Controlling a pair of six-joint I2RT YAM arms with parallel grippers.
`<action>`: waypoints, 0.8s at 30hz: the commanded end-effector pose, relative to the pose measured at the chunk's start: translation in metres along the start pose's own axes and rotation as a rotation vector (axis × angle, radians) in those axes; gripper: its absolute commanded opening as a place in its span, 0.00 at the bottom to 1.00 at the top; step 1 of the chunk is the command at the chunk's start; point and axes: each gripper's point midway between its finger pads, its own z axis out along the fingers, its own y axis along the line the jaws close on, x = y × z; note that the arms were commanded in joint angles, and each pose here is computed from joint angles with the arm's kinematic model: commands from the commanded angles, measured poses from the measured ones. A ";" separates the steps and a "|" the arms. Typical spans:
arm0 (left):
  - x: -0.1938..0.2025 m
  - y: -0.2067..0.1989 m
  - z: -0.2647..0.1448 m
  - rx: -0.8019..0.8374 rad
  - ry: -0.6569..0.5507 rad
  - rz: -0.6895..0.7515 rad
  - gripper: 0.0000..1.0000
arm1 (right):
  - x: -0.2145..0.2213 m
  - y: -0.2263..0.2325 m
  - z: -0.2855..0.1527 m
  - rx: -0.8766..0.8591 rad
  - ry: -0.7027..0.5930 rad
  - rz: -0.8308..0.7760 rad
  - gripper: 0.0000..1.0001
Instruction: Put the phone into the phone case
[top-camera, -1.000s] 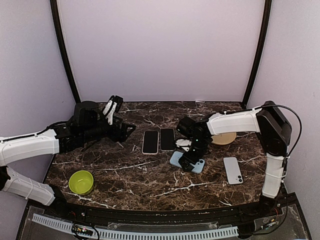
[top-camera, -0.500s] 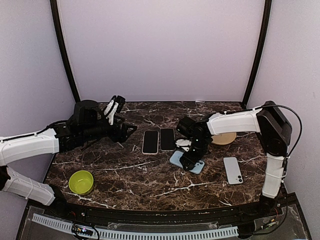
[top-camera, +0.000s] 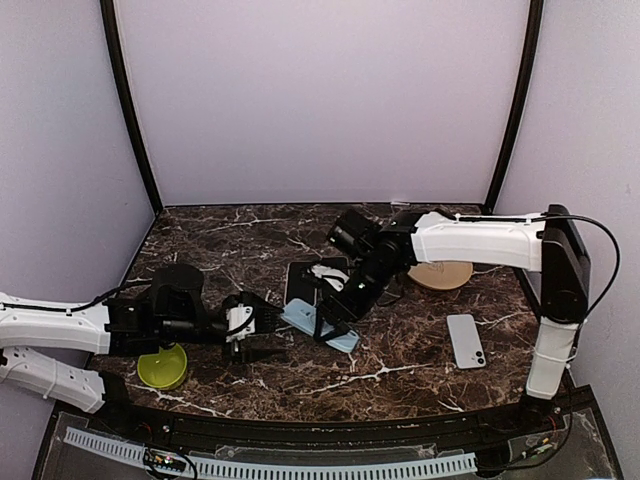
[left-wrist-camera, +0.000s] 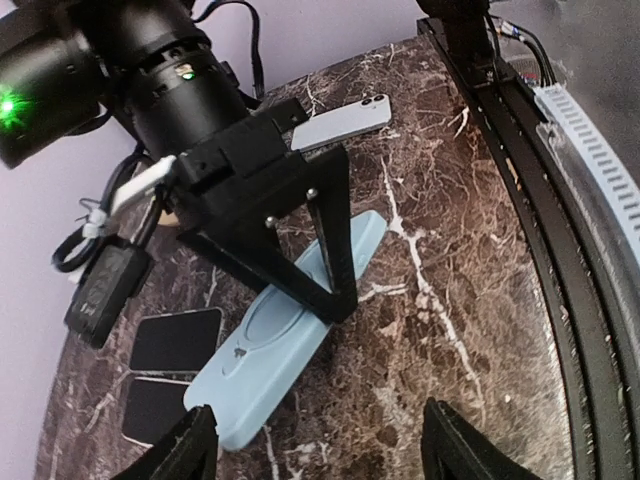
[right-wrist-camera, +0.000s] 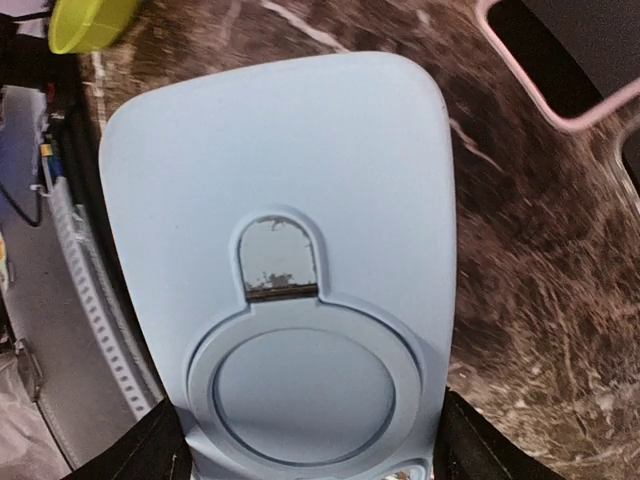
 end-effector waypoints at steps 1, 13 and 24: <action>-0.009 0.008 -0.005 -0.082 -0.032 0.307 0.73 | -0.017 0.053 -0.007 -0.124 -0.024 -0.061 0.51; 0.008 0.001 0.004 -0.122 0.061 0.416 0.28 | -0.026 0.096 -0.014 -0.202 -0.041 -0.173 0.49; -0.014 0.043 -0.004 -0.328 0.051 0.253 0.00 | -0.051 0.086 -0.052 -0.093 -0.225 -0.210 0.84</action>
